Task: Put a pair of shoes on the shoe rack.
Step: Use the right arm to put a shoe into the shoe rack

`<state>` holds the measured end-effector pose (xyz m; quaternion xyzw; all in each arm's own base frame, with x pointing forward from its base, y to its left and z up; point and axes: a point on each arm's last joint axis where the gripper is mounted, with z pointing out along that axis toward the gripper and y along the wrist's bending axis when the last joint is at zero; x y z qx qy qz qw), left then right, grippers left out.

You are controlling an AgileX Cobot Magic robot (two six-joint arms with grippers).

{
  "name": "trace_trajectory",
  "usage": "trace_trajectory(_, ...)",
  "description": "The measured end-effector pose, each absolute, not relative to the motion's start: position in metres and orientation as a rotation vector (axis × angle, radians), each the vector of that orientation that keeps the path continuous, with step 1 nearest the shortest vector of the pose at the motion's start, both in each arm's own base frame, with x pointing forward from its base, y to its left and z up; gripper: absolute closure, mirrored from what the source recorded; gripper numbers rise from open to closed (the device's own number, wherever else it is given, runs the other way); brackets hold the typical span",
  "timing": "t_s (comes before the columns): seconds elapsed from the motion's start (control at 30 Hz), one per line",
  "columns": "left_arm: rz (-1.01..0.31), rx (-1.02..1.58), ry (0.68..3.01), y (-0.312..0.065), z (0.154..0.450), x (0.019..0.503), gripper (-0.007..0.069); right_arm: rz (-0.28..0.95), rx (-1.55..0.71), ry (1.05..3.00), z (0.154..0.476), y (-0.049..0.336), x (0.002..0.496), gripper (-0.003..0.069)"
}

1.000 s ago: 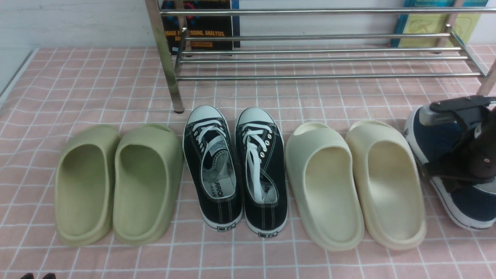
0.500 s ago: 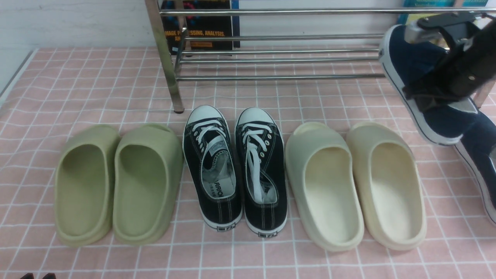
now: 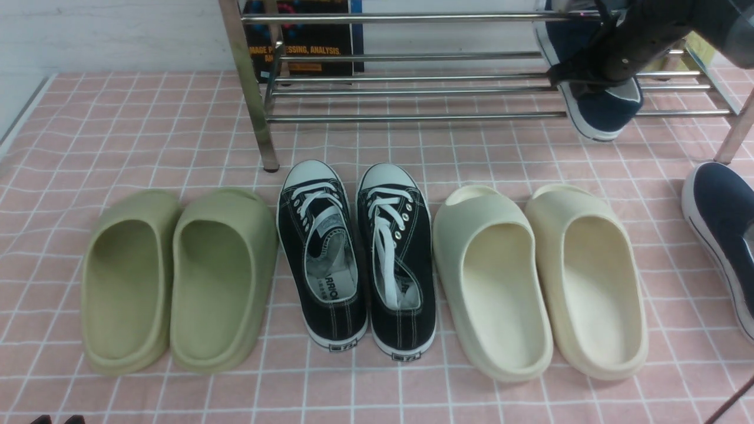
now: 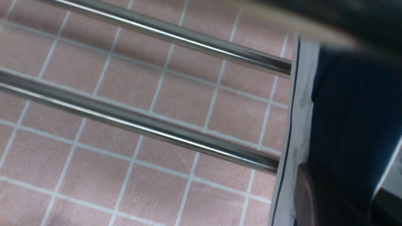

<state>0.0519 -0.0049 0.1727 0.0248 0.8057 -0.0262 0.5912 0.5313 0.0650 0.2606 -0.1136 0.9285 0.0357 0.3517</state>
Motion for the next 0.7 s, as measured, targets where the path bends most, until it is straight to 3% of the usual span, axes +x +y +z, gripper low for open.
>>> trace_trajectory(0.33, -0.061, 0.058, 1.875, -0.005, 0.173, 0.052, 0.0386, 0.108, -0.291, 2.409, 0.253, 0.068, 0.536, 0.0615)
trace_trajectory(0.47, -0.061, 0.058, 1.875, -0.005, 0.173, 0.052, 0.0385, 0.108, -0.291, 2.407, 0.254, 0.068, 0.536, 0.0525)
trace_trajectory(0.6, -0.061, 0.058, 1.875, -0.005, 0.173, 0.052, 0.0386, 0.14, -0.294, 2.431, 0.259, 0.07, 0.532, 0.0335)
trace_trajectory(0.7, -0.061, 0.058, 1.875, -0.005, 0.173, 0.052, 0.0386, 0.16, -0.294, 2.427, 0.276, 0.07, 0.524, 0.0246)
